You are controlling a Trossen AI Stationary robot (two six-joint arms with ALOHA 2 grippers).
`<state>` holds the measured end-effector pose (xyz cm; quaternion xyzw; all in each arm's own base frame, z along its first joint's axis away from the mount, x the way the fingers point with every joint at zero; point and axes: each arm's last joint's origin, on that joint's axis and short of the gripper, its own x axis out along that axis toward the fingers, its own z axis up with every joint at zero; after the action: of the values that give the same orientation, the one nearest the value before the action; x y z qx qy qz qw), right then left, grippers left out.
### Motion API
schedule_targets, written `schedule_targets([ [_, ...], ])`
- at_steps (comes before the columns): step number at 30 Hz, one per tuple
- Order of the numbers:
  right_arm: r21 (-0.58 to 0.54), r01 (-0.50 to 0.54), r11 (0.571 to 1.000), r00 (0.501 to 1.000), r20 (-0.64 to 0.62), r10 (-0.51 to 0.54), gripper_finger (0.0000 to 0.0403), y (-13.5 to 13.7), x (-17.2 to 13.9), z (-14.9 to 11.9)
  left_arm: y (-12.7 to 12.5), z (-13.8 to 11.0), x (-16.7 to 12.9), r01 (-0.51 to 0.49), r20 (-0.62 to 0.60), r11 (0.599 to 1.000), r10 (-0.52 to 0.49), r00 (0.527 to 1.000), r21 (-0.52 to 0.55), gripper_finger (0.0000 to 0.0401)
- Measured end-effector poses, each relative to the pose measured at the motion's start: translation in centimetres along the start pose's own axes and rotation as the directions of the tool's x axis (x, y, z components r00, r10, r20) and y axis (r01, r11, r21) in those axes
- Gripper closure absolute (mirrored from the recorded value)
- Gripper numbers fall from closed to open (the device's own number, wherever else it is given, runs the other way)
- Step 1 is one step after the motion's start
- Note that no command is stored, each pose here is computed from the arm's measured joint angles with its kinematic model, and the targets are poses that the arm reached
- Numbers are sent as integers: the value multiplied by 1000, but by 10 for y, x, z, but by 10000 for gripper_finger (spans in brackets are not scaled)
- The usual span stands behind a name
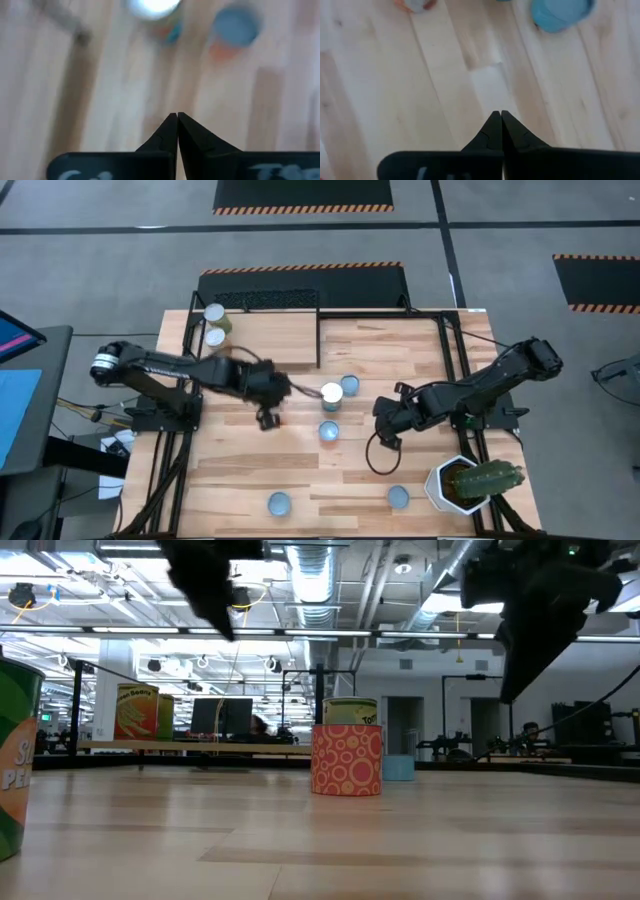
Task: Pick and place cans onto a shelf
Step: Move the cans on the center of the table
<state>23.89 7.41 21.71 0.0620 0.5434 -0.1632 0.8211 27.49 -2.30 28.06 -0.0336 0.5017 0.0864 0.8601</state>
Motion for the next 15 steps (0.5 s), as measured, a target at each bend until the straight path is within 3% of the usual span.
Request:
schedule_targets([
  [3,-4,53,999,999,-12,-53,399,-3,0,-3,-17,8,28,28,191,998,-37,981,51,401],
  [7,18,98,995,995,-38,-97,399,-7,-1,-6,-25,32,50,29,387,994,-69,919,110,401],
  [15,10,115,993,991,-63,-114,399,-8,-4,-11,-15,75,105,2,350,989,-55,935,151,401],
])
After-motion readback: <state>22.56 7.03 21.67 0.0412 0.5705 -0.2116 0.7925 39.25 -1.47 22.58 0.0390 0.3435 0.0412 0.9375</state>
